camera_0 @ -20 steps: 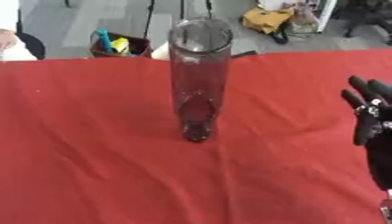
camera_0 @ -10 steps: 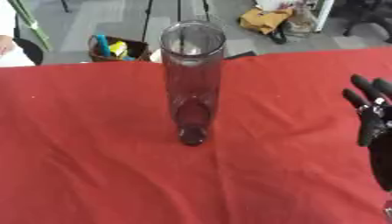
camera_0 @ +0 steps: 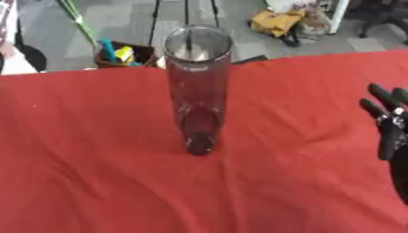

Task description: Arrange flowers into the vase.

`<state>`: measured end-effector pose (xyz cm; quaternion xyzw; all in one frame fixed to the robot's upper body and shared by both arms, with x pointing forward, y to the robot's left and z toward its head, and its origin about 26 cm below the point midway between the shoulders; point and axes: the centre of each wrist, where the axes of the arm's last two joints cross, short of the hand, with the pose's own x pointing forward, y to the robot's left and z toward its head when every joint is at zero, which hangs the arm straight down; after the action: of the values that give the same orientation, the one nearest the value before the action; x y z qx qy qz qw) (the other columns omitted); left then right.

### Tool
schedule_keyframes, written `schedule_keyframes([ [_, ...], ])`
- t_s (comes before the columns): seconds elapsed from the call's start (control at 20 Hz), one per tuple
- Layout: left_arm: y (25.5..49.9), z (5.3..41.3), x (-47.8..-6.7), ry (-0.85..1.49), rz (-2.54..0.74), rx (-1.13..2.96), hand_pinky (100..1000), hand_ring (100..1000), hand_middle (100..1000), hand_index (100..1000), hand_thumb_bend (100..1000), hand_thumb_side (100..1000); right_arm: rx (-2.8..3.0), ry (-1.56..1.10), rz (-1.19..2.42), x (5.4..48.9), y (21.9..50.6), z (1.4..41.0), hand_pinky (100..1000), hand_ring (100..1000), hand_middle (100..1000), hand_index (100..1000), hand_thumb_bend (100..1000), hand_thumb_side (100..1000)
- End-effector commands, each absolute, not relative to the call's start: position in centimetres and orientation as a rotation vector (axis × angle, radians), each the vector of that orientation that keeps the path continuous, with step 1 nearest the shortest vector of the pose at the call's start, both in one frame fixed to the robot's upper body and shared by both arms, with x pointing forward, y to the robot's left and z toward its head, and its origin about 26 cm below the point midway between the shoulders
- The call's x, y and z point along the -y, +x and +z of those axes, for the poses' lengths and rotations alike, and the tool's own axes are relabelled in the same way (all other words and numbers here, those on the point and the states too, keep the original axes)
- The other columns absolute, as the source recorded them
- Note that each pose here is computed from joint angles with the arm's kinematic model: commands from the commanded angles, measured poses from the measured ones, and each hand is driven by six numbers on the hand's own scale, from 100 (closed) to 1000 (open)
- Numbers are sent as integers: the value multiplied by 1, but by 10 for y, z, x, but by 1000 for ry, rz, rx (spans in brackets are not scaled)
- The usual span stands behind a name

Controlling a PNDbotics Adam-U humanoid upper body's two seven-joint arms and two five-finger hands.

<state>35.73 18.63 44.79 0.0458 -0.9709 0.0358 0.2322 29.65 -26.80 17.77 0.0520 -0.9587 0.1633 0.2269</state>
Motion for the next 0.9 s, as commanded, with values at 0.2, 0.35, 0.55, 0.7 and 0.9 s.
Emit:
schedule_keyframes([
  [0.2,351,466,-179,84,174,2722,100,100,100,100,100,774,2656,164,503,265,295,186,981,1000,279,926,100,1000],
  [0.35,349,470,-175,53,207,2726,100,100,100,100,100,783,2652,178,516,263,296,187,982,1000,280,926,100,1000],
  [0.55,344,472,-167,-4,219,2735,100,100,100,100,100,787,2652,221,537,259,297,190,983,1000,280,926,100,1000],
  [0.7,338,474,-163,-29,217,2753,100,100,100,100,100,780,2649,253,553,256,298,192,986,1000,278,927,100,1000],
  [0.9,331,477,-158,-60,205,2777,100,100,100,100,100,780,2641,277,579,253,298,194,991,1000,272,929,100,1000],
])
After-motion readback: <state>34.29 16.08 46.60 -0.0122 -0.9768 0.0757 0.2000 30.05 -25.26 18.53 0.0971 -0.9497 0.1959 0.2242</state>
